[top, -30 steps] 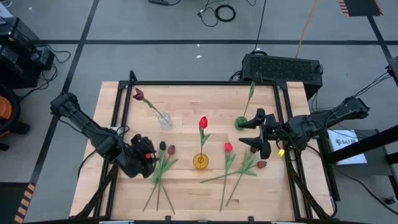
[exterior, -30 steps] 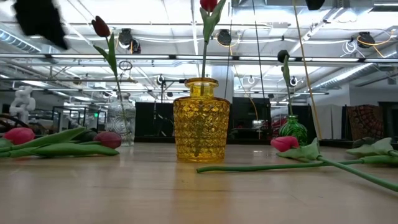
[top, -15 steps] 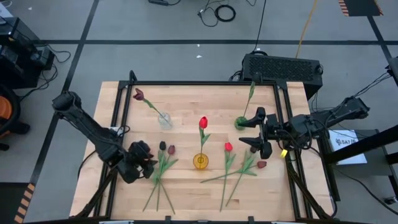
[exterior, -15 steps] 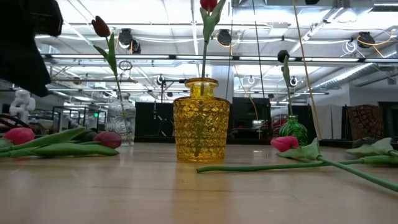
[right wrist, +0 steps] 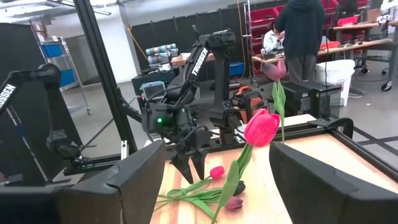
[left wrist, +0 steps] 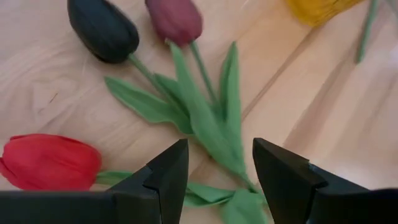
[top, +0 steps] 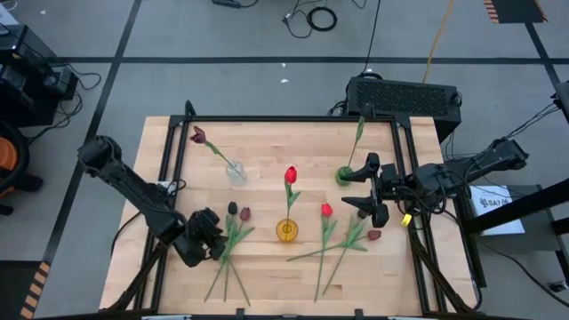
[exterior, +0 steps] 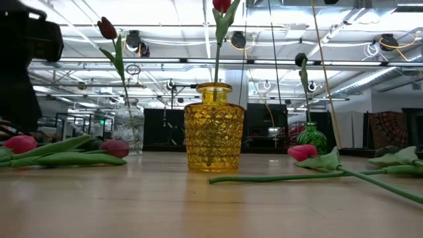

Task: Sort flowers into vase by color
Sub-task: Put the left dark red flower into the transparent vase

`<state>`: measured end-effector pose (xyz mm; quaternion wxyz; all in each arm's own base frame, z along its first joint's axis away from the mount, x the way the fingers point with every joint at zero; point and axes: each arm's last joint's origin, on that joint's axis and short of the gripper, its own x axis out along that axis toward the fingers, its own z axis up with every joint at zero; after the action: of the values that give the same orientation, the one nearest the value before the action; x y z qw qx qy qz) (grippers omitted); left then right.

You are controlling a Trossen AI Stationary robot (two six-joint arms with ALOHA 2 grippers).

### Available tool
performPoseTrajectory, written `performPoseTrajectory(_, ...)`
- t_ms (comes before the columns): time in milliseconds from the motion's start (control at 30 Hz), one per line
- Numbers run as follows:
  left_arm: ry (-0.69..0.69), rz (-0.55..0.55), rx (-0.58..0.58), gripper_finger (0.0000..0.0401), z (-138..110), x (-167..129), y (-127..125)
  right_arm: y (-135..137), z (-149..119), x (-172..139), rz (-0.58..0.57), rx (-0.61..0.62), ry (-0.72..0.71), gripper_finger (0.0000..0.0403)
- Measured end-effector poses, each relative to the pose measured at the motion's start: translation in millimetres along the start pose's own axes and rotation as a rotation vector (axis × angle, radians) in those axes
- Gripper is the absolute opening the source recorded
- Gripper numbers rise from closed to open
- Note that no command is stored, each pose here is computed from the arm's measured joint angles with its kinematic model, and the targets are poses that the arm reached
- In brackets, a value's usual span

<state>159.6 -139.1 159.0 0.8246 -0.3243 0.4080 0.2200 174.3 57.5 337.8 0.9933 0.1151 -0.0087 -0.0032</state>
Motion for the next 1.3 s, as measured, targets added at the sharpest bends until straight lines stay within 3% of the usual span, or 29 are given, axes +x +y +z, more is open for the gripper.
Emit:
performPoseTrajectory(167,0.007,0.035,0.016,0.0187,-4.9,9.8,-0.2,-0.1,-0.5,0.1,-0.001,0.0,0.005,0.0279)
performPoseTrajectory(500,0.024,-0.005,0.009,0.0187,-7.1,13.5,-6.5,1.8,-0.9,-0.6,0.01,0.001,0.007,0.0279)
performPoseTrajectory(767,0.157,-0.032,-0.04,0.0187,-6.4,6.0,-18.7,1.8,-0.9,-0.6,0.01,-0.01,0.006,0.0279)
performPoseTrajectory(1033,0.176,0.075,0.007,0.0187,-4.4,0.8,-13.8,1.6,-0.9,-0.5,0.008,-0.01,0.007,0.0279)
performPoseTrajectory(1300,0.174,0.254,-0.076,0.0187,-0.1,1.7,4.0,1.6,-1.2,-0.5,0.008,0.008,0.01,0.0279)
